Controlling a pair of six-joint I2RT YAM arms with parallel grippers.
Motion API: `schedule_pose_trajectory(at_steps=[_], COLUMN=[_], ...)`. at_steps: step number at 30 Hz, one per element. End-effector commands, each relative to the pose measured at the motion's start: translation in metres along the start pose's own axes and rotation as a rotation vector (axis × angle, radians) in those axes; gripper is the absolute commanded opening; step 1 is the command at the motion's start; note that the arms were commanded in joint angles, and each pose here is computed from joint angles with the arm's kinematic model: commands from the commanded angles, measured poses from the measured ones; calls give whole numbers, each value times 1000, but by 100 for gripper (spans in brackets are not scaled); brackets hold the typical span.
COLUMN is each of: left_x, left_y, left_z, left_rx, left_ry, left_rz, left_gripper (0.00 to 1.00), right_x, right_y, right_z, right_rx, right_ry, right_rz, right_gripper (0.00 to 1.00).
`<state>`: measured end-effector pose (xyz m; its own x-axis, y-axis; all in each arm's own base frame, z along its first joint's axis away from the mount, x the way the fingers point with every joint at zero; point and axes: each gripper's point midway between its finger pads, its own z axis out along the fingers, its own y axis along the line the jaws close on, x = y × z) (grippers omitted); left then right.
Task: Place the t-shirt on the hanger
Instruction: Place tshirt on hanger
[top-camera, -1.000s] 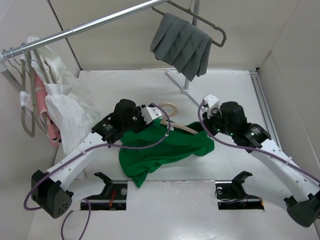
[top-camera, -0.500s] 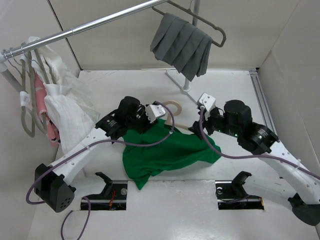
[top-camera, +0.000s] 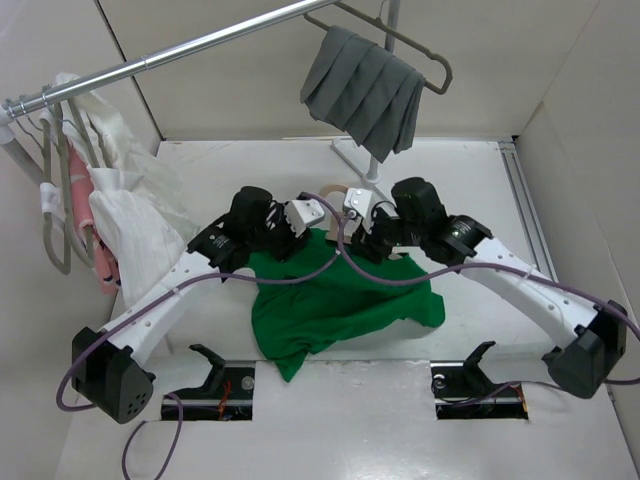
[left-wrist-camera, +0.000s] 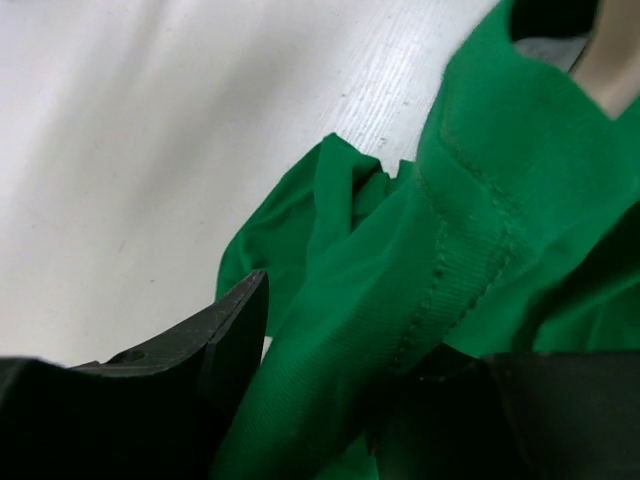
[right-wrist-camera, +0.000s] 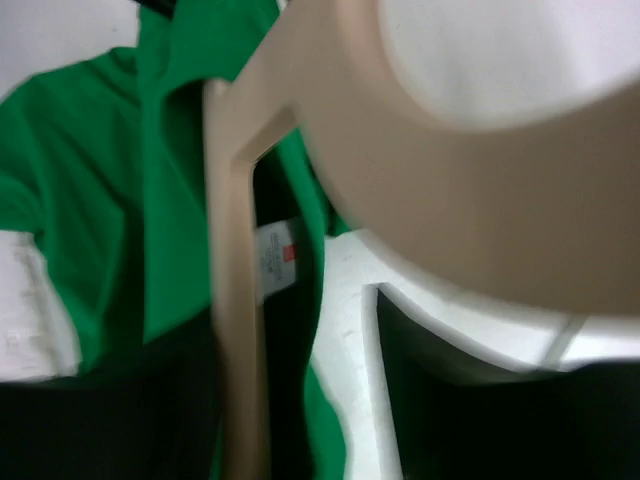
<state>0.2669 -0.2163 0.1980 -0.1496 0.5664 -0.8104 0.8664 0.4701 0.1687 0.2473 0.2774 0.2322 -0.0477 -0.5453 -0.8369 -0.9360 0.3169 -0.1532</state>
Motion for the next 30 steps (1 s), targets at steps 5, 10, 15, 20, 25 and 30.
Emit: schedule_pose_trajectory(at_steps=[5, 10, 15, 20, 25, 30], left_x=[-44, -4, 1, -18, -40, -43], left_y=[25, 77, 107, 96, 60, 55], left_z=[-20, -22, -30, -34, -35, -35], left_rx=[-37, -70, -142, -58, 58, 55], left_ry=[-177, -128, -130, -186, -235, -240], left_rz=[-45, -194, -121, -54, 37, 55], left_gripper=[0, 2, 2, 0, 0, 0], right_x=[-48, -30, -16, -31, -53, -96], right_y=[-33, -39, -26, -33, -35, -42], right_z=[-32, -74, -102, -110, -111, -113], right_rx=[59, 111, 70, 101, 90, 124], right_ry=[-160, -124, -28, -57, -141, -238], right_rz=[-43, 13, 38, 1, -44, -133], right_gripper=[0, 0, 0, 0, 56, 59])
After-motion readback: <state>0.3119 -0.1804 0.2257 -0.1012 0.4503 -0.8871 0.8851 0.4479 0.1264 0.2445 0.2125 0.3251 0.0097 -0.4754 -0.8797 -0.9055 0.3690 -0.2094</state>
